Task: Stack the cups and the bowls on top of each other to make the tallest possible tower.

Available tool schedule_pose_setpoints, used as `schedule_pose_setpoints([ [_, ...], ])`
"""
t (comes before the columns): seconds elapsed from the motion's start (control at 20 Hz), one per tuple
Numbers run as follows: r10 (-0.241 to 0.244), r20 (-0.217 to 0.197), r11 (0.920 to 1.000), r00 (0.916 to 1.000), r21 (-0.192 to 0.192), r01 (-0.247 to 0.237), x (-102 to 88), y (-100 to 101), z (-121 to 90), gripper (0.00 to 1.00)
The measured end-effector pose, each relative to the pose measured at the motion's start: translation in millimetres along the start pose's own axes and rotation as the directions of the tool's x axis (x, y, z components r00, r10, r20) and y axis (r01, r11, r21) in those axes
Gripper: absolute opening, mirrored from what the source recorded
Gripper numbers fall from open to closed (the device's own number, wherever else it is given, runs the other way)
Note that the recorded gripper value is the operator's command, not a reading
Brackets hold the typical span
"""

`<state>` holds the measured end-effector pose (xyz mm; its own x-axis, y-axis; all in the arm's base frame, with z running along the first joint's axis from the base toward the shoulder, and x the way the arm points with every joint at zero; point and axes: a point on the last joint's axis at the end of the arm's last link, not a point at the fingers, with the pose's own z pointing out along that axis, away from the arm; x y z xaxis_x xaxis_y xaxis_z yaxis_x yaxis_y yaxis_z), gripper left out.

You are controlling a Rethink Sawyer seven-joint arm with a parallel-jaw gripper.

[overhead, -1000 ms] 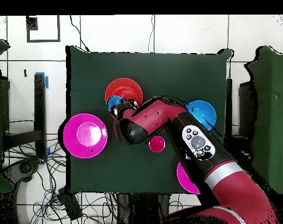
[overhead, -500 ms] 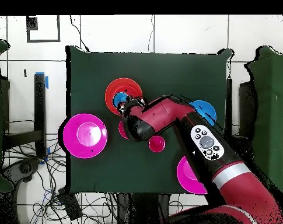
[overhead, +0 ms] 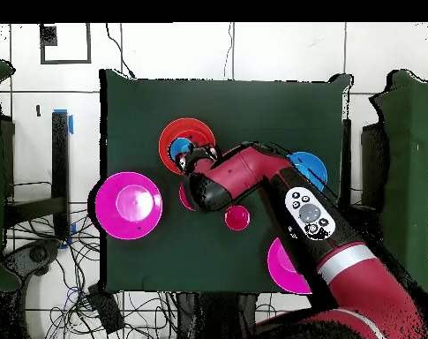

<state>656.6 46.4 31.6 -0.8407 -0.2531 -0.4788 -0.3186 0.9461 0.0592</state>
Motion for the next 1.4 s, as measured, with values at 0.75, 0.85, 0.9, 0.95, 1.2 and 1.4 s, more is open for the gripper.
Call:
schedule_pose_setpoints([
  [0.75,0.005,0.0,1.0,1.0,0.003,-0.005,0.7,-3.4,-0.6,1.0],
  [0.85,0.006,0.0,1.0,1.0,0.003,-0.006,0.8,-4.0,-0.7,1.0],
  [0.9,0.007,0.001,1.0,1.0,0.003,-0.007,0.6,-4.1,-0.8,1.0],
  [0.95,0.009,0.002,1.0,1.0,0.002,-0.009,0.1,-4.2,-1.1,1.0],
  [1.2,0.093,0.01,0.9955,0.9956,-0.021,-0.092,-21.1,-9.4,-23.1,1.0],
  [1.4,0.171,-0.002,0.9849,0.9853,-0.028,-0.171,-42.6,-20.2,-52.4,1.0],
])
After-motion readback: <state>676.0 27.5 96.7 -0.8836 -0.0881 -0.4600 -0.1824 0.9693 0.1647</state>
